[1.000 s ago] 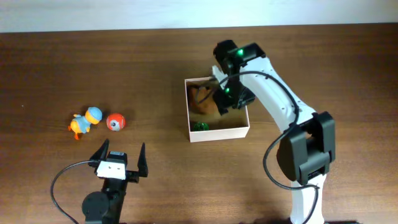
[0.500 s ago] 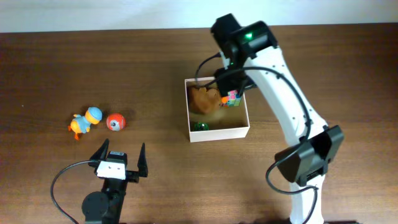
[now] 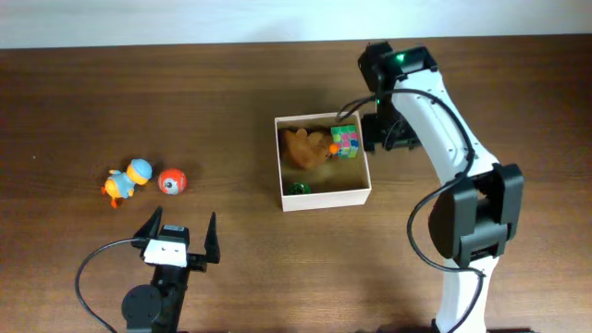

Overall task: Pack container
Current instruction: 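Raise the right gripper out of the box and retract right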

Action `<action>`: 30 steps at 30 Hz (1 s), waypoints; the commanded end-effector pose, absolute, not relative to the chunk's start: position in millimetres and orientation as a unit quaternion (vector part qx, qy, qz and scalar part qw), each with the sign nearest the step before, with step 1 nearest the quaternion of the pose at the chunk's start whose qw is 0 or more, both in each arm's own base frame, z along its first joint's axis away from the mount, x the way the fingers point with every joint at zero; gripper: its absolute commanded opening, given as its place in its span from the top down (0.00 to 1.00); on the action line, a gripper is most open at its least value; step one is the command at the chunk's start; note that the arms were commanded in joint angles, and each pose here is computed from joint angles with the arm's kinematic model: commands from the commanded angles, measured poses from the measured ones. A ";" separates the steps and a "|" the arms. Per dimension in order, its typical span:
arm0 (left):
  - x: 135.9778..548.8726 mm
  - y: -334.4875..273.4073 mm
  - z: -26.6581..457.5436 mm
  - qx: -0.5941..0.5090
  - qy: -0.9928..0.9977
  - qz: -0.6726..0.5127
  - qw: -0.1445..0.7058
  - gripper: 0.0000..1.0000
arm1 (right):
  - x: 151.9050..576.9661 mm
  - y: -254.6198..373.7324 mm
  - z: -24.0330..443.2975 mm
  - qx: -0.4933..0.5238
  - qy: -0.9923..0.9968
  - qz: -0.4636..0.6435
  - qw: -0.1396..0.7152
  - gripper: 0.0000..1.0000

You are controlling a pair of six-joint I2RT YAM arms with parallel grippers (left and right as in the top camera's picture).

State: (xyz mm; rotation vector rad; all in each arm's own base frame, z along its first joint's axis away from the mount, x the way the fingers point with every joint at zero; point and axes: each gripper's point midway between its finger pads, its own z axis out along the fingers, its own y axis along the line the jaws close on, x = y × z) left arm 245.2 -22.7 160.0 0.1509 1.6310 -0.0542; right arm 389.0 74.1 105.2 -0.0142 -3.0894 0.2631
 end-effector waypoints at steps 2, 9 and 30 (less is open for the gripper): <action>244.9 -21.4 159.6 0.072 0.726 -0.016 0.683 0.01 | 377.8 70.2 84.6 -0.014 -0.995 0.085 0.042 0.31; 244.9 -21.4 159.6 0.072 0.726 -0.016 0.683 0.01 | 371.2 76.1 71.1 -0.013 -0.996 0.071 0.055 0.31; 244.9 -21.4 159.6 0.072 0.726 -0.016 0.683 0.01 | 396.0 99.5 68.6 -0.020 -1.000 0.008 0.009 0.31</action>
